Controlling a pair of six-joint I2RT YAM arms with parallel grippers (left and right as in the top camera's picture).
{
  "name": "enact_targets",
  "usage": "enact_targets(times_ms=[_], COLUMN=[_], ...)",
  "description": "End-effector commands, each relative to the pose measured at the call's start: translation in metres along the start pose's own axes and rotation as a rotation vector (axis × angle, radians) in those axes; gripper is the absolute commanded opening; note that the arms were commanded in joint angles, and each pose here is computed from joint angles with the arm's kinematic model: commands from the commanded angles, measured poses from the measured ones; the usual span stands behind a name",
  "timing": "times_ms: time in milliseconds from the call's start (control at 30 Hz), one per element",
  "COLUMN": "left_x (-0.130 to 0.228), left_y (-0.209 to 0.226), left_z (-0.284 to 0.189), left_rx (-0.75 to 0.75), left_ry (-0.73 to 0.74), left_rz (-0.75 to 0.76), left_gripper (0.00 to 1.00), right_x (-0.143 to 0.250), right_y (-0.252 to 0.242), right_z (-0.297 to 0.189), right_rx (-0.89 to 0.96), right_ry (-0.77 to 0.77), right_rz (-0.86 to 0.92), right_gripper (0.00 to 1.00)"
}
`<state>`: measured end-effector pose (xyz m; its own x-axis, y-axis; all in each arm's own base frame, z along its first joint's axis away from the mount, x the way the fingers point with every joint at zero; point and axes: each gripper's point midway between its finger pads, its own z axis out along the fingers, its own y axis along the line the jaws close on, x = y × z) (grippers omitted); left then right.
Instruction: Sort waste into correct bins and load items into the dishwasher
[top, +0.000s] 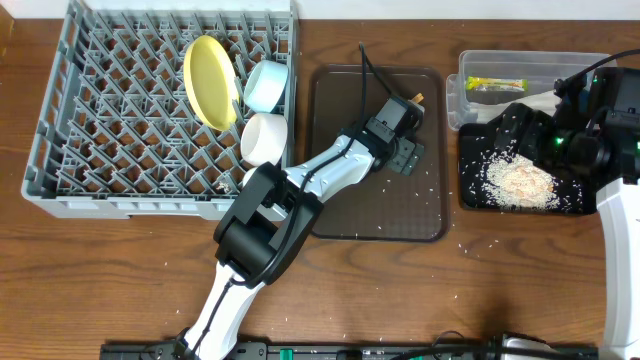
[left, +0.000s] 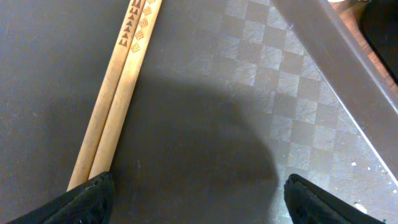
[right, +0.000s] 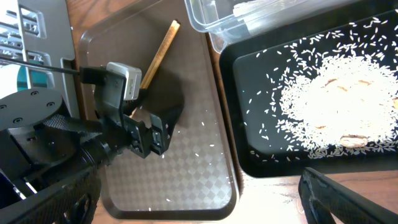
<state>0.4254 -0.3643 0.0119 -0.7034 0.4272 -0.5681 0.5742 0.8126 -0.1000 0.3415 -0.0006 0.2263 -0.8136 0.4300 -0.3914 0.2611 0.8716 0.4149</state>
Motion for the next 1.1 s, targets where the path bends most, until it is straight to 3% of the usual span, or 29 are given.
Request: enact_targets(times_ms=[0, 267, 800, 1067], left_x=[0.016, -0.022, -0.044, -0.049], left_y=[0.005, 0.006, -0.012, 0.012], left_z=[0.012, -0.017, -0.039, -0.041], left_rx=[-0.019, -0.049, -0.028, -0.154], left_ry=[0.046, -0.052, -0.124, -0.14], left_rz=[-0.007, -0.001, 0.037, 0.082], left_gripper=[0.88, 0.88, 0.88, 0.88], right_x=[-0.005, -0.005, -0.005, -0.005], right_y=[0.001, 0.001, 0.001, 0.001], right_z=[-0.004, -0.004, -0.004, -0.004], right_rx=[-0.004, -0.004, -0.004, -0.004], right_ry=[-0.014, -0.014, -0.014, -0.014], right_rz=[0.013, 0.013, 0.013, 0.013], right_gripper=[0.99, 0.99, 0.99, 0.99])
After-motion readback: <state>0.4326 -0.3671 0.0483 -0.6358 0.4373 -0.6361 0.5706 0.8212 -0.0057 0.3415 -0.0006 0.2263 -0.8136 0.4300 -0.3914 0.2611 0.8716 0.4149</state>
